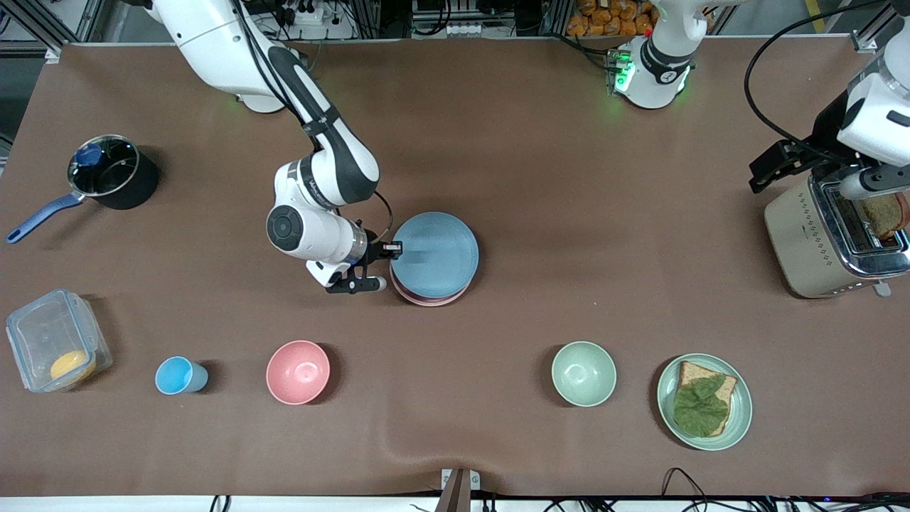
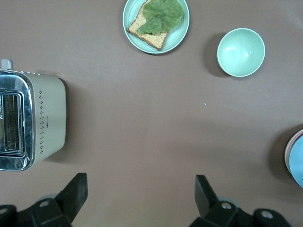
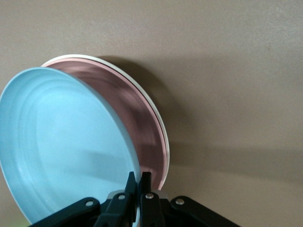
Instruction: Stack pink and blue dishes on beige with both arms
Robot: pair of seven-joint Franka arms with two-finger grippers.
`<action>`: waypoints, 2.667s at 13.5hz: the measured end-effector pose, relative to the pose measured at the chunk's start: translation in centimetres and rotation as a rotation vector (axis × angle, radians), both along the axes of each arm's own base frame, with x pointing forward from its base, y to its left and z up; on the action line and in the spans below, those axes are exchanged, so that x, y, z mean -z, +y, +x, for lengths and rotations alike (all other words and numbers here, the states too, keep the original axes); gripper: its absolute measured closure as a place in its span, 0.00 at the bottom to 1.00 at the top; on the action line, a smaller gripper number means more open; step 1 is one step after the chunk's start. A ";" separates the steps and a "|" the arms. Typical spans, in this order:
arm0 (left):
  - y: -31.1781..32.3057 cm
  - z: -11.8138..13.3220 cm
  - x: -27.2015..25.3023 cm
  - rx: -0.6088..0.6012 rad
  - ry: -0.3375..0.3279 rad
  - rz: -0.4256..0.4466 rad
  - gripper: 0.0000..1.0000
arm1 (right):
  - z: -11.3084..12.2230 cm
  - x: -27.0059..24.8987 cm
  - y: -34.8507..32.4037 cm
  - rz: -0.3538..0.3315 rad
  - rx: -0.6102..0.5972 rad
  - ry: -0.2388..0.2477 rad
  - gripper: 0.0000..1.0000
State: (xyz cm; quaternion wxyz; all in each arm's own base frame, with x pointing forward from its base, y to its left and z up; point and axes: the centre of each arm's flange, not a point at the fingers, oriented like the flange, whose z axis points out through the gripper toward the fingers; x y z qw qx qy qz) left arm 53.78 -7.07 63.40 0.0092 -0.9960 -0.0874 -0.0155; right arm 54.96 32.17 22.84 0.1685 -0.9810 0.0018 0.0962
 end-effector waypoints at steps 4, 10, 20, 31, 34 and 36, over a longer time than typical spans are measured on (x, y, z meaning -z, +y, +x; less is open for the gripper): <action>0.2 -0.1 -0.4 -0.004 0.003 0.000 0.00 | 0.5 -0.1 -0.4 -0.002 0.010 -0.008 0.82; 0.5 -0.4 -0.3 -0.009 0.027 0.003 0.00 | 4.5 -3.2 -6.9 0.027 0.043 -0.006 0.20; 0.4 -0.7 -0.5 -0.008 0.046 0.006 0.00 | 5.4 -23.7 -27.8 -0.227 -0.213 -0.150 0.00; 0.1 -1.1 -0.5 -0.002 0.069 0.008 0.00 | 0.3 -36.7 -33.5 -0.298 -0.184 -0.168 0.00; 0.1 -1.1 -0.5 -0.002 0.069 0.008 0.00 | 0.1 -37.3 -32.8 -0.332 -0.199 -0.178 0.00; 0.0 -1.1 -0.6 -0.001 0.067 0.008 0.00 | 0.1 -37.3 -32.8 -0.336 -0.201 -0.178 0.00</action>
